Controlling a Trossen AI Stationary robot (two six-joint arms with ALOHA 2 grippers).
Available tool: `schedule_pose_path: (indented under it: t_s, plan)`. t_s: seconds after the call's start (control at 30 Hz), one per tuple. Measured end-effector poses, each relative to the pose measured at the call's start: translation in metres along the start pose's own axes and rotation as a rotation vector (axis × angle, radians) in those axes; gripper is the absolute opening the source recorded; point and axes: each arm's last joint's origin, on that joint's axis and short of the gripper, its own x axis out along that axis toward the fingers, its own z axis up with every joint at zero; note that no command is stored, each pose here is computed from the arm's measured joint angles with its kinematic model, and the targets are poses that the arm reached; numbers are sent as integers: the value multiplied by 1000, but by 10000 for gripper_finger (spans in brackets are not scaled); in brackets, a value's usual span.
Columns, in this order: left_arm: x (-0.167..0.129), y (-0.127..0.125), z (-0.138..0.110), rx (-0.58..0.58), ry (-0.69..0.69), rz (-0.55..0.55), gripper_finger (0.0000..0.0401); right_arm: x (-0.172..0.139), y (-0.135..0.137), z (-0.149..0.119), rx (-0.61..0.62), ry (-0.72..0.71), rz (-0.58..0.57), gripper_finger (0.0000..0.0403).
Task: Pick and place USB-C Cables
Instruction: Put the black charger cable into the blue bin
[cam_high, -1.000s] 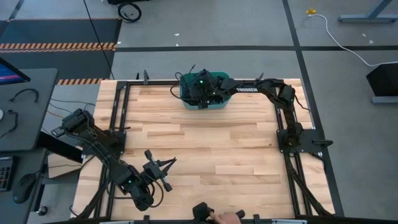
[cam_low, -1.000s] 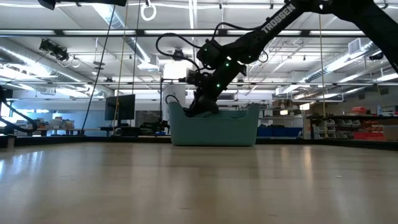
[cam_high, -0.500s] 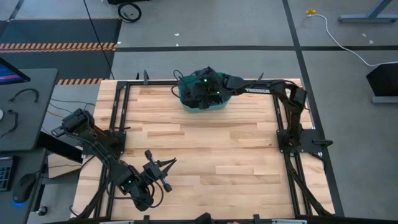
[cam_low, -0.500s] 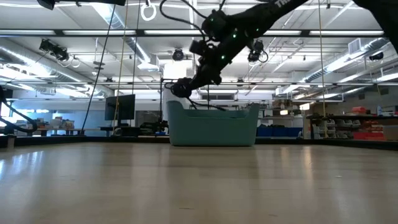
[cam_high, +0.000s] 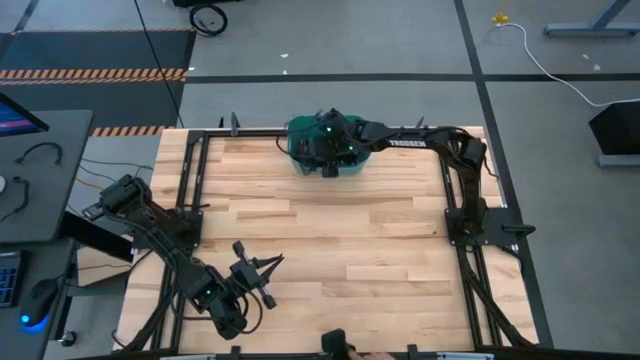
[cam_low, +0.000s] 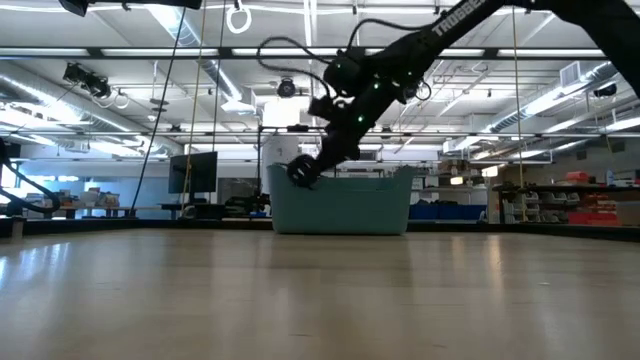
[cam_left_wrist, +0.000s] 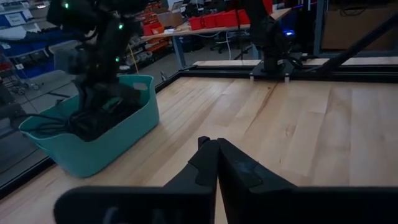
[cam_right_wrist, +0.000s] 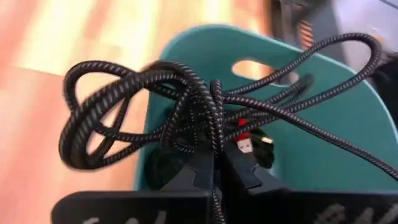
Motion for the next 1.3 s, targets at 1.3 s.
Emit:
schedule_pose_path:
  t_s: [1.3]
  plan:
    - [-1, -1, 0, -6, 15, -23, 9, 22, -38, -24, 596, -103, -128, 9]
